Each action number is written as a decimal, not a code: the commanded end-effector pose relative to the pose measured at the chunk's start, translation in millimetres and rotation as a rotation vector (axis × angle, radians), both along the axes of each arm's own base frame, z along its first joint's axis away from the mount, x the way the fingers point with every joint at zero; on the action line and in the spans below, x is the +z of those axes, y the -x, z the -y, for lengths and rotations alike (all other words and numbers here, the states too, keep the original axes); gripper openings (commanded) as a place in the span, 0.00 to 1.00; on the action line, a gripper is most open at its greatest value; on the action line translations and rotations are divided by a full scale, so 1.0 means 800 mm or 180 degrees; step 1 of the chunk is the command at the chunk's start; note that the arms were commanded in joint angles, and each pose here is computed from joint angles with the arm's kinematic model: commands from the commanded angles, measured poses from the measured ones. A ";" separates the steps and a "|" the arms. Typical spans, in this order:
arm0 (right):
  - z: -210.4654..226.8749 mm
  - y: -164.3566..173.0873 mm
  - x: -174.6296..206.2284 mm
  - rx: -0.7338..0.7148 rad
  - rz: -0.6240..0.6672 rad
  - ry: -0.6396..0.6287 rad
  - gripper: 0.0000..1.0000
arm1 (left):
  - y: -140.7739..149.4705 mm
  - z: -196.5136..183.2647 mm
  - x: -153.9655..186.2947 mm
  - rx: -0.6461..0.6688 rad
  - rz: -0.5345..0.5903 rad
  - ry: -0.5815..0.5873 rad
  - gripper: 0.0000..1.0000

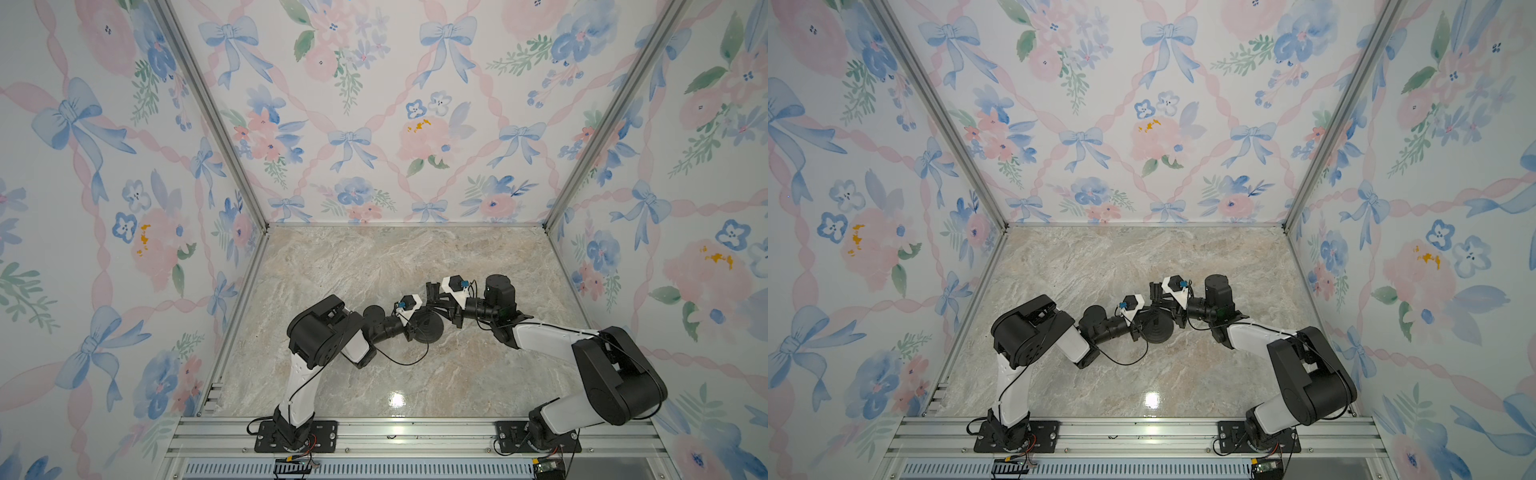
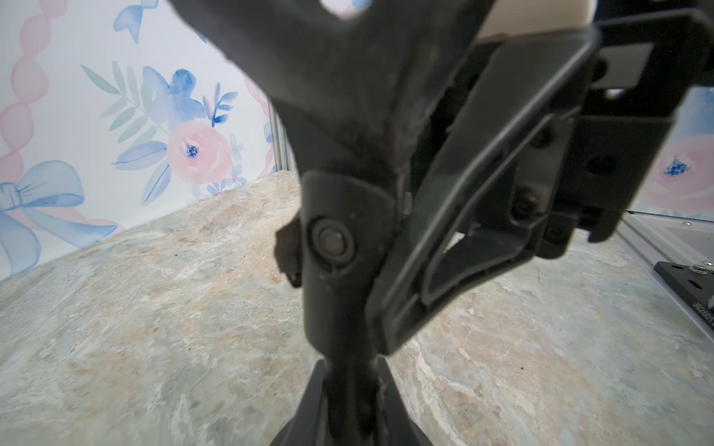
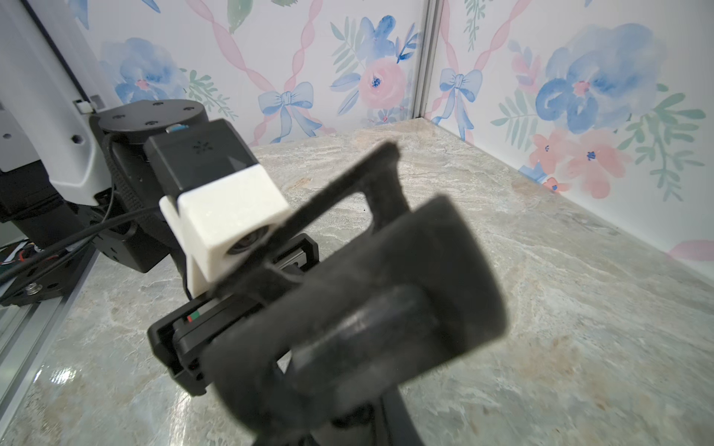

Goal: Assemble a microphone stand
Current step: Screw the microphone stand pole into the microphone stand base.

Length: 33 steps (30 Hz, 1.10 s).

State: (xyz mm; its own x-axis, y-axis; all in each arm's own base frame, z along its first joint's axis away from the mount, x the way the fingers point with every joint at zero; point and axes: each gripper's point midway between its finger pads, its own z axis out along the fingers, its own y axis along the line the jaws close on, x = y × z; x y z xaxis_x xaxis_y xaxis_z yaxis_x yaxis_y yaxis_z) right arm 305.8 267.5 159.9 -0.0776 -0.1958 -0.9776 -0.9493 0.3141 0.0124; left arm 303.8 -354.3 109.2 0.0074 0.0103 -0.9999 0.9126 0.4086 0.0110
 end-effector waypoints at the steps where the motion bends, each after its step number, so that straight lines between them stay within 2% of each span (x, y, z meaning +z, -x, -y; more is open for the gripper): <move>1: -0.010 -0.008 0.004 -0.0222 0.0001 -0.0201 0.06 | 0.007 0.005 -0.018 -0.0070 -0.0064 -0.0088 0.12; 3: -0.010 -0.008 -0.005 -0.0440 0.0013 -0.0231 0.00 | 0.004 0.003 -0.018 -0.0036 -0.0073 -0.0082 0.16; 10: -0.014 0.005 -0.036 -0.1232 0.0147 0.0091 0.00 | 0.002 0.002 -0.018 0.0005 -0.0091 -0.0073 0.18; 14: -0.004 0.009 -0.038 -0.1708 0.0203 -0.0054 0.00 | -0.001 0.001 -0.017 0.0047 -0.0107 -0.0061 0.18; 18: 0.001 0.010 -0.042 -0.1908 0.0117 -0.0340 0.00 | -0.004 0.001 -0.017 0.0074 -0.0120 -0.0049 0.18; 25: -0.012 0.017 -0.069 -0.2026 0.0001 -0.0335 0.00 | -0.005 0.004 -0.017 0.0062 -0.0134 -0.0035 0.22; 30: -0.009 0.021 -0.063 -0.1986 0.0041 -0.0349 0.00 | -0.006 0.006 -0.016 0.0053 -0.0152 -0.0021 0.32; 33: -0.005 0.020 -0.063 -0.2003 0.0031 -0.0351 0.00 | -0.007 0.007 -0.014 0.0052 -0.0173 0.0005 0.46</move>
